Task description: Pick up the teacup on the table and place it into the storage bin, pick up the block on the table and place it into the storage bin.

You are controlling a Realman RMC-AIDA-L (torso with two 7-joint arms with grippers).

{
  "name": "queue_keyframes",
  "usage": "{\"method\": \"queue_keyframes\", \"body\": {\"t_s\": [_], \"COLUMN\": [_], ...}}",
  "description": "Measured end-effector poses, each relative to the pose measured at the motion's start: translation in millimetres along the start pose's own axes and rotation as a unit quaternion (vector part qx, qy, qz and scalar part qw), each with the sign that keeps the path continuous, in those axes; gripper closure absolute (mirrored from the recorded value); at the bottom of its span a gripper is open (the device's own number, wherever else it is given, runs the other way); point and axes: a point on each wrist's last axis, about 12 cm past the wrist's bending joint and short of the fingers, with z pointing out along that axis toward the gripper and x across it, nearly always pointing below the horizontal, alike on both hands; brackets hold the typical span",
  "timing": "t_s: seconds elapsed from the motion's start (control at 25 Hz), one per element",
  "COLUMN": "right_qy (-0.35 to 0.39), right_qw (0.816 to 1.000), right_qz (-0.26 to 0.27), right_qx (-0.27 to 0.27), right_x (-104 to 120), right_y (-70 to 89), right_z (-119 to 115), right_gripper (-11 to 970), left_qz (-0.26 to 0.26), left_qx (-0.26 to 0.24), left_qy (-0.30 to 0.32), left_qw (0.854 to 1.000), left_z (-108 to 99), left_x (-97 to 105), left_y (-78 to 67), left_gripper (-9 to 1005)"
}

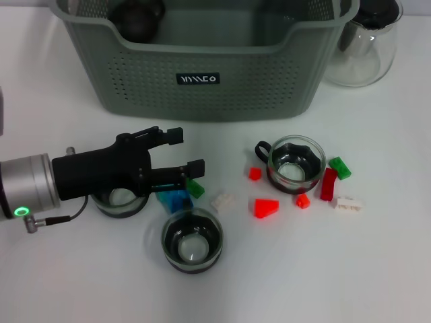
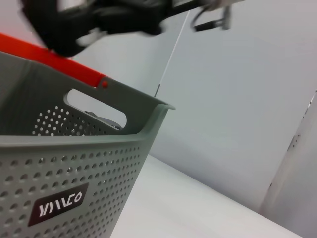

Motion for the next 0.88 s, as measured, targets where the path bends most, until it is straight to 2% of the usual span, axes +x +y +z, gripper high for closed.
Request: {"method": "queue_keyframes", "body": {"t_s": [0.24, 0.4, 0.88], "right_qy": [0.055, 0.072, 0.096], "right_qw": [0.997, 0.994, 0.989], "right_qz": [-0.028, -0.046, -0.06], "right_qx": [0.05, 0.067, 0.092], "right_x": [3, 7, 26], "right_y": [11.2, 16.9, 13.7], "right_z": [41, 55, 63], "right_gripper": [837, 832, 815], "left_qz": [0.0, 0.0, 0.0], "left_qx": [0.003, 0.003, 0.002], "left_qy": [0.0, -0.002, -0.004], "left_qw": [1.0, 1.0, 1.0], "left_z": [2, 3, 4], "left_x": [-1, -1, 0], "left_y": [-0.3, -0.6, -1.0], "left_gripper": [95, 95, 95]}}
